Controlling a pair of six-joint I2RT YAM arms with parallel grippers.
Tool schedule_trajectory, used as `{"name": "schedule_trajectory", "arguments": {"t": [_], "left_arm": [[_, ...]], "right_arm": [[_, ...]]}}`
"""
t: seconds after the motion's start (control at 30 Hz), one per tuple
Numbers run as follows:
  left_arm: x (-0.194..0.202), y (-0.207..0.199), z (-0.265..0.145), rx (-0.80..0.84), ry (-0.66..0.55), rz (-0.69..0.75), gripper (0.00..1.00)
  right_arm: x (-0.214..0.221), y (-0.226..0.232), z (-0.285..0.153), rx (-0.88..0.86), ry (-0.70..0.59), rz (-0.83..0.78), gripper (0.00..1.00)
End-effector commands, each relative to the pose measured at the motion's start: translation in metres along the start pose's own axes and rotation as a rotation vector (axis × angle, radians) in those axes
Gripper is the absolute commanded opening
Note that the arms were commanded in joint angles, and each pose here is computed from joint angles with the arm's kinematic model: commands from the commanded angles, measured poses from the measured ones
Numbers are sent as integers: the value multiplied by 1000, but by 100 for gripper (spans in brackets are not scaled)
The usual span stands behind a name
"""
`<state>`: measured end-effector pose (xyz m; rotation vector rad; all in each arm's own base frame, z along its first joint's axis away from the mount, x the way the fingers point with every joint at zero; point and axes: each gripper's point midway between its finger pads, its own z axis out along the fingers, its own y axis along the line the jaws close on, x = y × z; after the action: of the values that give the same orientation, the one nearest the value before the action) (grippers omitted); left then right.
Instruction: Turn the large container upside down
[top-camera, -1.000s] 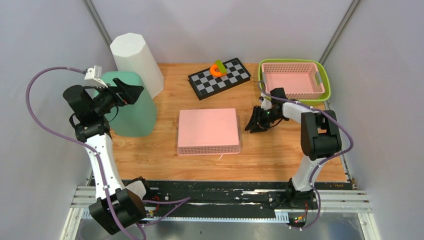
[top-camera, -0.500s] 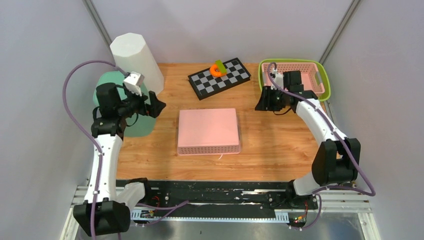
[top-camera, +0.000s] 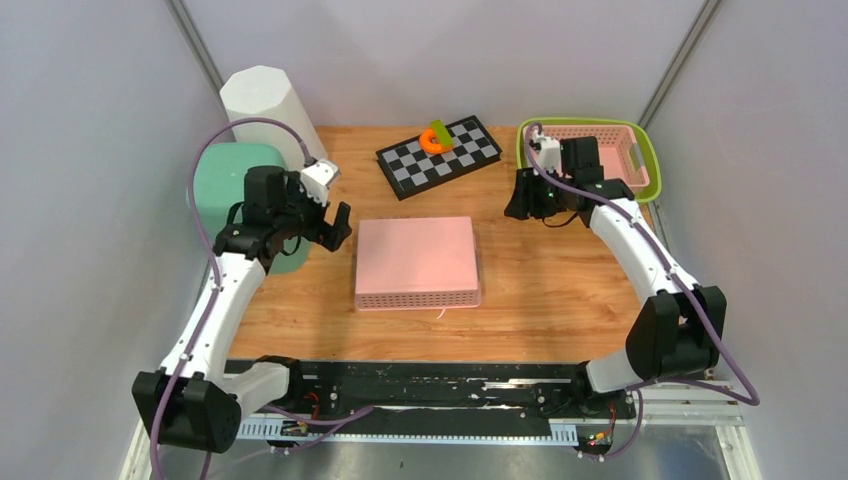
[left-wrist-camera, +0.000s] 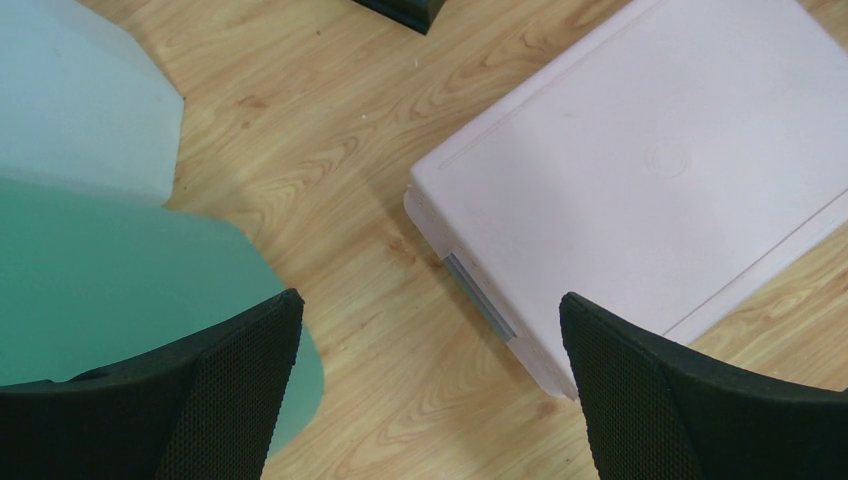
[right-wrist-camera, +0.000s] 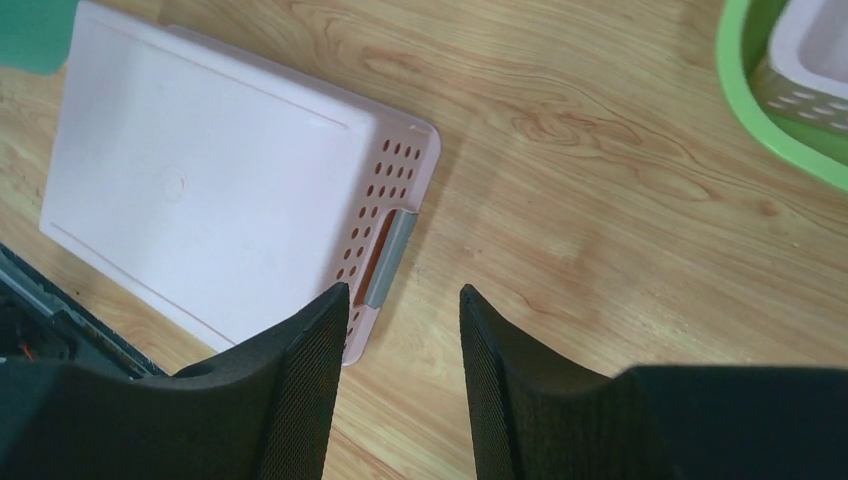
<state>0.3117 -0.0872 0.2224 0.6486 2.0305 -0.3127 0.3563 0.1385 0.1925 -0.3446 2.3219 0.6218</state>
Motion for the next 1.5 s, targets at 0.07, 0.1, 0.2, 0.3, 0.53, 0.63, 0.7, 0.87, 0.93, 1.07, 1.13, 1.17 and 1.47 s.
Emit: {"name": "schedule_trajectory", "arguments": {"t": [0.07,0.1,0.2,0.3,0.53,0.63,0.7,0.87,0.93,1.07,1.13,1.17,1.47], "left_arm": [[32,-11,25,41,127,106,100],[37,-13,30,54,145,120,100],[49,-17,43,74,186,133,100],[62,-18,57,97,226,114,100],[87,-32,83,210,302,43,100],[92,-42,88,269,309,23,100],[95,-45,90,293,312,19,100],[104,-55,93,333,320,21,100],[105,-59,95,342,321,30,100],[102,-68,100,364,318,48,100],[100,-73,102,372,317,64,100],[99,-76,104,374,319,73,100],[83,-110,130,400,311,146,100]], "right_arm": [[-13,31,-6,-70,-41,-123,48],[-14,32,-7,-73,-45,-126,48],[-17,32,-11,-63,-59,-140,49],[-18,32,-20,-44,-80,-159,50],[-33,37,-49,-12,-189,-263,54],[-38,38,-44,-25,-220,-268,55],[-40,38,-34,-44,-215,-251,54],[-46,40,6,-117,-137,-152,53],[-48,42,25,-147,-101,-118,53],[-50,51,61,-220,-34,-56,52],[-50,51,76,-243,-6,-14,52],[-50,51,82,-252,6,2,52],[-8,43,91,-271,122,12,52]]}}
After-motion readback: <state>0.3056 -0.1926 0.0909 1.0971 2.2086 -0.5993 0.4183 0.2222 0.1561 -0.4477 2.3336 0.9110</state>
